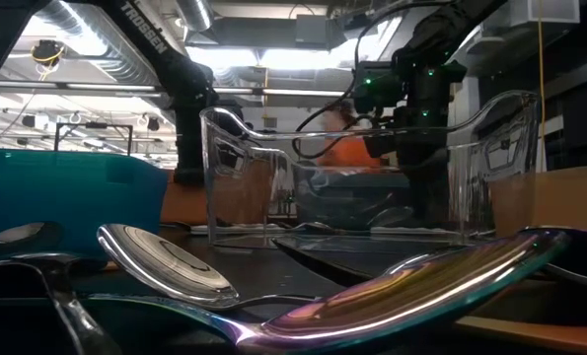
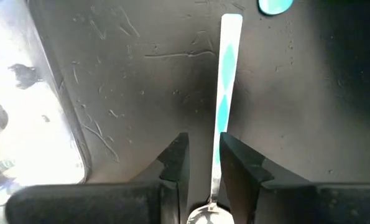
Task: Sort silverware by color (type)
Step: Put the white patterned spoon into the orange bin
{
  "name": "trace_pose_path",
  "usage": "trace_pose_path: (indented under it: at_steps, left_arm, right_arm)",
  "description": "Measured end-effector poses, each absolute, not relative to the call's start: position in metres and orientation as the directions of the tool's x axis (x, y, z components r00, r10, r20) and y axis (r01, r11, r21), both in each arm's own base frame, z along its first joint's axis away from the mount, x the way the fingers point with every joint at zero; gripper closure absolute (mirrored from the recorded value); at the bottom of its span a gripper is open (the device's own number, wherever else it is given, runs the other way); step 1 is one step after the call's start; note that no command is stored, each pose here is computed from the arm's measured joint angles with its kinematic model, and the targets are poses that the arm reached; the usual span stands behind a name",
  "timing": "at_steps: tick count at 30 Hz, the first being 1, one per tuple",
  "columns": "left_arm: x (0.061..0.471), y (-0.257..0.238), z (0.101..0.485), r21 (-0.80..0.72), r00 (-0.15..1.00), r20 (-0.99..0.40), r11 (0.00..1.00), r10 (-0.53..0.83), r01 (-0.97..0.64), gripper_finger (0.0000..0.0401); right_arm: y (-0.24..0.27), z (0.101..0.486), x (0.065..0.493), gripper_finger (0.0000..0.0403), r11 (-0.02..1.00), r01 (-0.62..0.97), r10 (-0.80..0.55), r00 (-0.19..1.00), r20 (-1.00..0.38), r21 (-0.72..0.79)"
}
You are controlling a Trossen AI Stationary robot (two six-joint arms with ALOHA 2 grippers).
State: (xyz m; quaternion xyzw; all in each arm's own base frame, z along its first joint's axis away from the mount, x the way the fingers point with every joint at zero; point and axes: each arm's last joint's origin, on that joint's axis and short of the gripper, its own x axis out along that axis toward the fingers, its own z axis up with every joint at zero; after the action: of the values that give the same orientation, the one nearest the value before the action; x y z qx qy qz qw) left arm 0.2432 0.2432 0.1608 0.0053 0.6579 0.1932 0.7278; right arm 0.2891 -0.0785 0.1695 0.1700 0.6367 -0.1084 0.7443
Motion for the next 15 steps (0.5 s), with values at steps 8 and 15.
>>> trace_pose_path:
  at_steps: [8, 15]
  left_arm:
    - [0.2432, 0.2432, 0.1608, 0.262, 0.060, -0.956, 0.925, 0.288, -0.274, 0.0320]
    - [0.2431, 0.2432, 0.1608, 0.262, 0.060, -0.956, 0.925, 0.288, -0.274, 0.0320]
  right_arm:
    - [-0.0799, 0.1697, 0.2916, 0.0324, 0.922, 0.376, 0.024, 0.187, -0.982, 0.094]
    - [-0.0810, 0.1696, 0.2928, 0.0324, 0.915, 0.396, -0.004, 0.195, -0.981, 0.075]
